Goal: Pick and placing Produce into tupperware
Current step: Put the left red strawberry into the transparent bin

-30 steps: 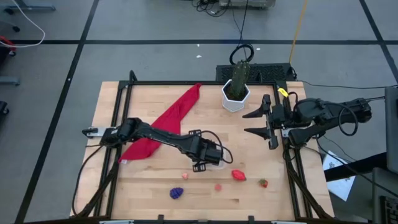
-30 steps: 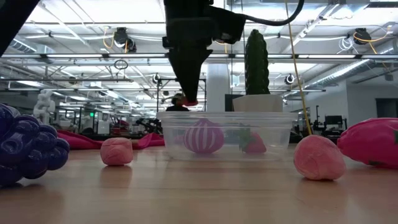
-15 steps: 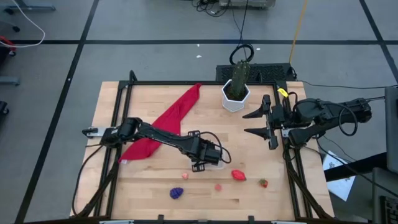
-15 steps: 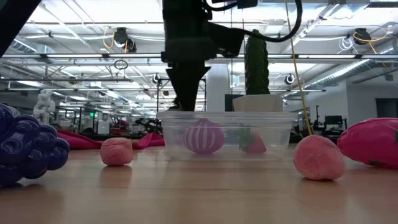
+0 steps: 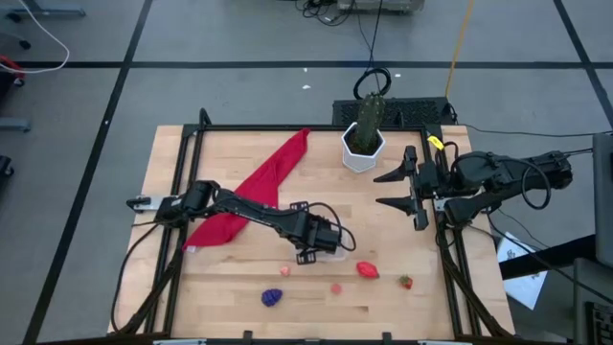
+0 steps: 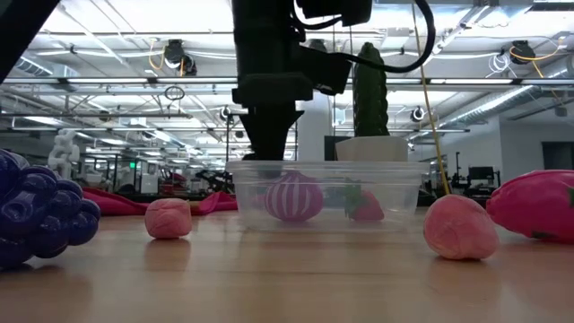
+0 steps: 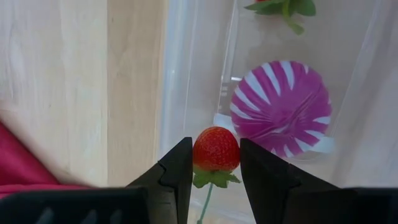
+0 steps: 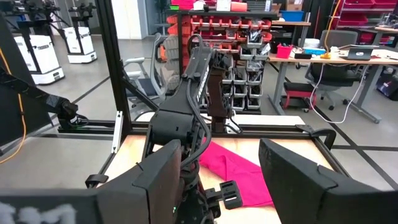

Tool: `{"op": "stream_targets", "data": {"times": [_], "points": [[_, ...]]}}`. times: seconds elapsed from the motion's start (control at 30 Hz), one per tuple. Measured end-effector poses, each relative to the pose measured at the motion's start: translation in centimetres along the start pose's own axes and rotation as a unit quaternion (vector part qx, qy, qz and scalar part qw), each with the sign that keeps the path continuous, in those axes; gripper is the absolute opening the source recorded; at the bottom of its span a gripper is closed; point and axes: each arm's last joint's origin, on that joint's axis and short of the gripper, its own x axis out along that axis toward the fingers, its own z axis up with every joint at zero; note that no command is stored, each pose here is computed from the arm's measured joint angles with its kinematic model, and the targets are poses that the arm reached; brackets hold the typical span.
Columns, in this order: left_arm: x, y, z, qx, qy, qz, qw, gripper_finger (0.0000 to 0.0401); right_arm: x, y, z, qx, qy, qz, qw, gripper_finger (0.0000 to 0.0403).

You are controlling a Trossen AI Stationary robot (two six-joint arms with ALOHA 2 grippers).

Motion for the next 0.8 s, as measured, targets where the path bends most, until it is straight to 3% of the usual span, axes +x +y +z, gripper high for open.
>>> {"op": "stream_targets", "data": {"times": [0.8], "points": [[-0.04,-0.16,-0.06,-0.014,0.000,-0.002,1.000,0.0120,0.00,0.00,0.00,0.000,0.000,0.000,1.000,0.0208]]}}
